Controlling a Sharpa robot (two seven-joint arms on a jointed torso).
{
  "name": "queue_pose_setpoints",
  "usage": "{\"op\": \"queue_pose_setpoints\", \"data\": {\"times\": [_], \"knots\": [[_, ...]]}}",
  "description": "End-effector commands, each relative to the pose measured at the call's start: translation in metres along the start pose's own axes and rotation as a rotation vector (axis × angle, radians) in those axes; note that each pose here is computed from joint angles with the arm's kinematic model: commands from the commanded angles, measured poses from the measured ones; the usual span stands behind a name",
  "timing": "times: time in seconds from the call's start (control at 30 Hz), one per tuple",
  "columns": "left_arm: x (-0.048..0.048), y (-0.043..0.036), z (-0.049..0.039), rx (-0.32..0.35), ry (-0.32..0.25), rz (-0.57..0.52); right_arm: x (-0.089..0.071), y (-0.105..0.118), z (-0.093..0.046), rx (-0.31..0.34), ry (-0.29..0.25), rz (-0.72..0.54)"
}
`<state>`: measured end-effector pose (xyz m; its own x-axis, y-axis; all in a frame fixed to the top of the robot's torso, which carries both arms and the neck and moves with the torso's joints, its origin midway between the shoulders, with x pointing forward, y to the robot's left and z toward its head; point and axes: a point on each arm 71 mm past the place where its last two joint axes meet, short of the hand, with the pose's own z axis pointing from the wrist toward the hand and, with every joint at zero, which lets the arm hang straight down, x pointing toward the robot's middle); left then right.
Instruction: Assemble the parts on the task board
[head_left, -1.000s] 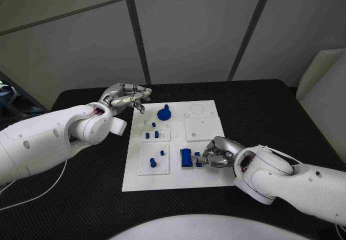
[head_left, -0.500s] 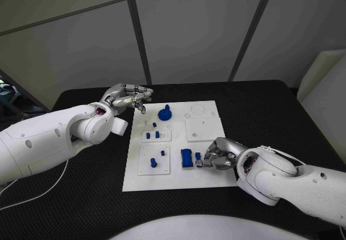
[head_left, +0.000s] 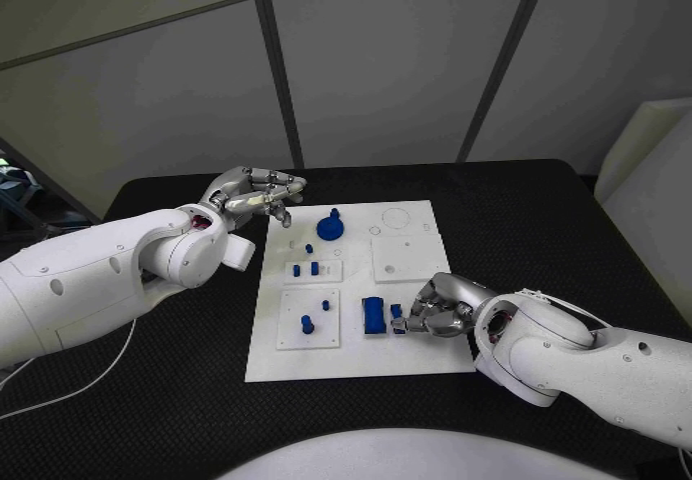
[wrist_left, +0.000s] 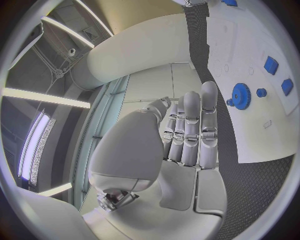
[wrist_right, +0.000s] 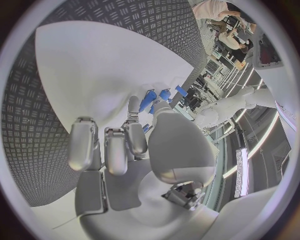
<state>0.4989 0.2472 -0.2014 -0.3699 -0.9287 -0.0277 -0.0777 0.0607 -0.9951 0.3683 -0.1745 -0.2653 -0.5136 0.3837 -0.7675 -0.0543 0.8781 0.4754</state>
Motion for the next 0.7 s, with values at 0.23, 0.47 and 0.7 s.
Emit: {"op": "queue_pose_setpoints", "data": {"times": [0.23, 0.47, 0.7], "knots": [[0.0011, -0.0013, 0.0002, 0.009, 0.010, -0.004, 0.0015, 0.0029, 0.0064, -0.020, -0.003, 0.001], [0.0008, -0.0013, 0.0000, 0.009, 0.009, -0.004, 0.0006, 0.0034, 0.0061, -0.029, -0.014, 0.007], [0.0006, -0.0015, 0.0000, 0.011, 0.008, -0.004, -0.0031, 0.0063, -0.0009, -0.077, -0.042, 0.032]]}}
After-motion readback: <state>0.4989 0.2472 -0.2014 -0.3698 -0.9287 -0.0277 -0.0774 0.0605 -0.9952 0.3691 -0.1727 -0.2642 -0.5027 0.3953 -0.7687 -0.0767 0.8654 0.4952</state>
